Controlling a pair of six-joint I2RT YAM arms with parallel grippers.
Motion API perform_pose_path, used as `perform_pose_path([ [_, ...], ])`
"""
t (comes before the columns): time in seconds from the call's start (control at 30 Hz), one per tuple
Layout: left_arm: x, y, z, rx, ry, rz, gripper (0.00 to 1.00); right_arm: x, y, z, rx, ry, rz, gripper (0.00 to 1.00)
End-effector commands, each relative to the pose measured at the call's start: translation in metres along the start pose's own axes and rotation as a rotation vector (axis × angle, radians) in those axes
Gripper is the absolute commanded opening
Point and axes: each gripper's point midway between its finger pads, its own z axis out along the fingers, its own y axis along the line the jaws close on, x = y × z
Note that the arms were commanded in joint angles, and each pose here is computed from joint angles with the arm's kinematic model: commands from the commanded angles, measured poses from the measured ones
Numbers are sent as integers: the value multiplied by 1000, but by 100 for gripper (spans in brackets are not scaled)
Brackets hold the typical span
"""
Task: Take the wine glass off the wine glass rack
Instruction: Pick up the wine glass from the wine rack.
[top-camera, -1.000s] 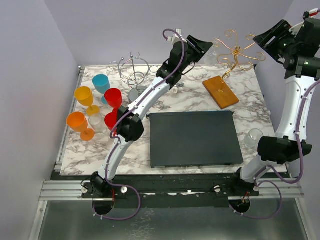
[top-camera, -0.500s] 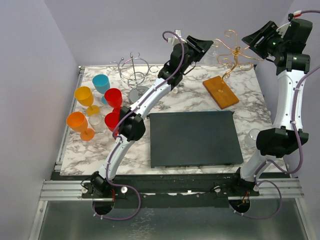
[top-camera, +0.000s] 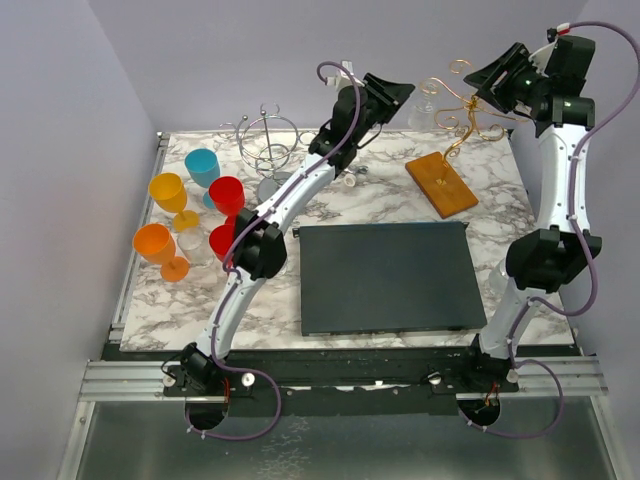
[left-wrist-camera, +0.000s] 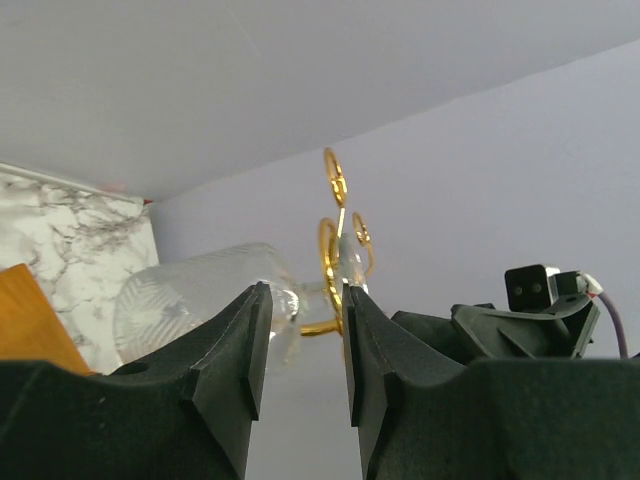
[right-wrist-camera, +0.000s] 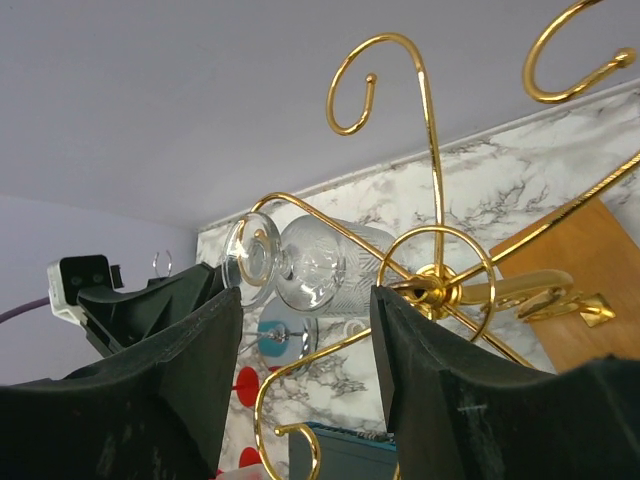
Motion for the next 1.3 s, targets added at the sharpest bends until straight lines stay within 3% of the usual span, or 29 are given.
perform_pose_path([
  [0.0,-16,-29,-12,56,38,30,40,5,27,13,-90,16,-21,59],
  [0.67,-38,-37,-33,54,100,60,40,33,21,59,-22,38,54,50],
  [1.17,-52,-48,-44,65,93,68,40,41,23,69,-34,45,106,40],
  [1.27,-53,-48,-45,64,92,69,40,41,25,68,-43,45,112,33],
])
